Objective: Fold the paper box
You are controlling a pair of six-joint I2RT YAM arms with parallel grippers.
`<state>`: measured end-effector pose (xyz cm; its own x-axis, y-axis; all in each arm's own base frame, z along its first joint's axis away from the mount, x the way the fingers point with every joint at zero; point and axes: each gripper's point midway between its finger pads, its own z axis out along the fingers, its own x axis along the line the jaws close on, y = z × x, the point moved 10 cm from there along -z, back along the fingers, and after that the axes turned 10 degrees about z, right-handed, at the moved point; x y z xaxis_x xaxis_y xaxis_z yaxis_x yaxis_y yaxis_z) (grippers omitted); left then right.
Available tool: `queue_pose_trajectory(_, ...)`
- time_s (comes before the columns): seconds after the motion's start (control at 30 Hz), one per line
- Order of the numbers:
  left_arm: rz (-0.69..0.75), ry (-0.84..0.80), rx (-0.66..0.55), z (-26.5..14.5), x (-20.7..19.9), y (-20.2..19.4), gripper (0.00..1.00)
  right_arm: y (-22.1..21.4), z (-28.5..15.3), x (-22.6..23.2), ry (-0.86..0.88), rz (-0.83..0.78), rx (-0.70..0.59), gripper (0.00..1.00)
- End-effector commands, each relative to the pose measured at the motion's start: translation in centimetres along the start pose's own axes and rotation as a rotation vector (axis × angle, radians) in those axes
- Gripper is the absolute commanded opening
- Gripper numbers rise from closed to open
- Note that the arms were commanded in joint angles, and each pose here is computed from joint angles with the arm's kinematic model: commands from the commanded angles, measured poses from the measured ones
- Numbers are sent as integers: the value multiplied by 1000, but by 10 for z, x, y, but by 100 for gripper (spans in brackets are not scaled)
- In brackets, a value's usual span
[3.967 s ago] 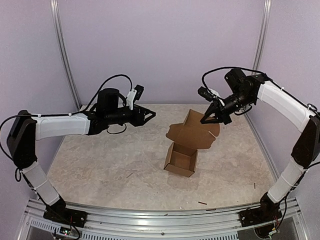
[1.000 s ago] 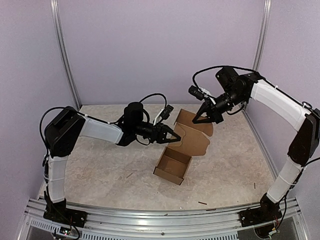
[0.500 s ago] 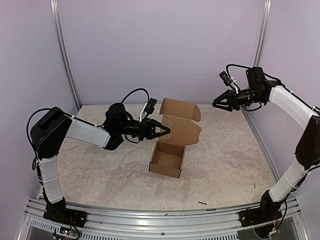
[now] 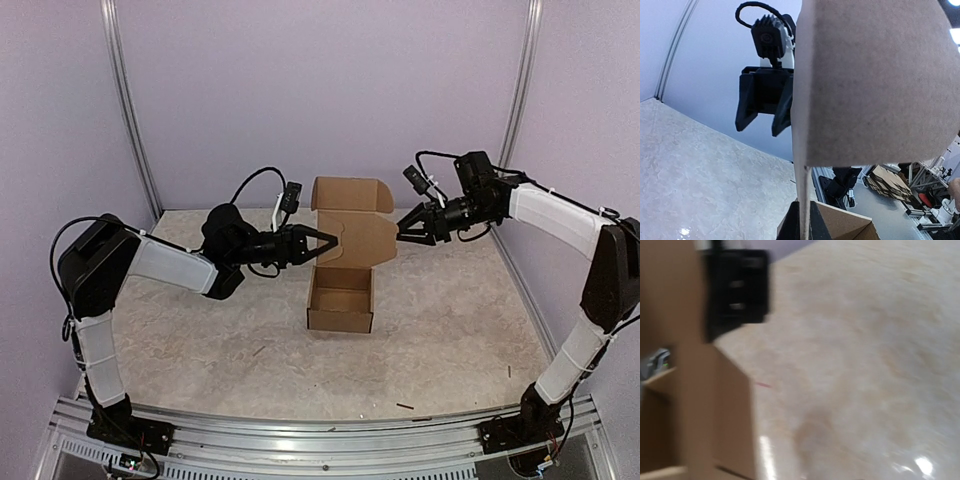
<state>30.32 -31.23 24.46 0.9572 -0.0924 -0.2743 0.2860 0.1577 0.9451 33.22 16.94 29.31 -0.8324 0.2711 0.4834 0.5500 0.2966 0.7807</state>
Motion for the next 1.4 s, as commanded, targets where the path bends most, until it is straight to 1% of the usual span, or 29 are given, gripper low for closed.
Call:
queue_pose_trajectory(0.0,7,62,-37,2,8,9,0,1,15,19,143,-36,12,43)
queue_pose_trajectory(0.17,11,87,-34,5,7,5,0,2,21,29,222,-32,7,43)
queue_pose_trajectory(0.27,10,87,-20,8,6,4,0,1,22,32,260,-23,1,47)
queue_pose_trajectory(0.5,24,111,-31,3,4,8,0,-2,19,40,300,-23,-8,54)
queue_pose_trajectory(0.73,28,0,-12,16,-3,7,0,1,23,33,275,13,-32,56)
queue_pose_trajectory(0.87,20,-54,-2,23,-5,7,0,0,32,29,308,35,-21,57)
queue_pose_trajectory(1.07,11,-123,12,33,-9,7,0,1,40,34,339,11,-19,57)
queue_pose_trajectory(1.23,-6,-110,0,31,-6,6,0,2,36,41,384,2,-26,57)
queue_pose_trajectory(1.37,-8,-137,-6,33,-8,10,0,2,34,43,361,5,-45,57)
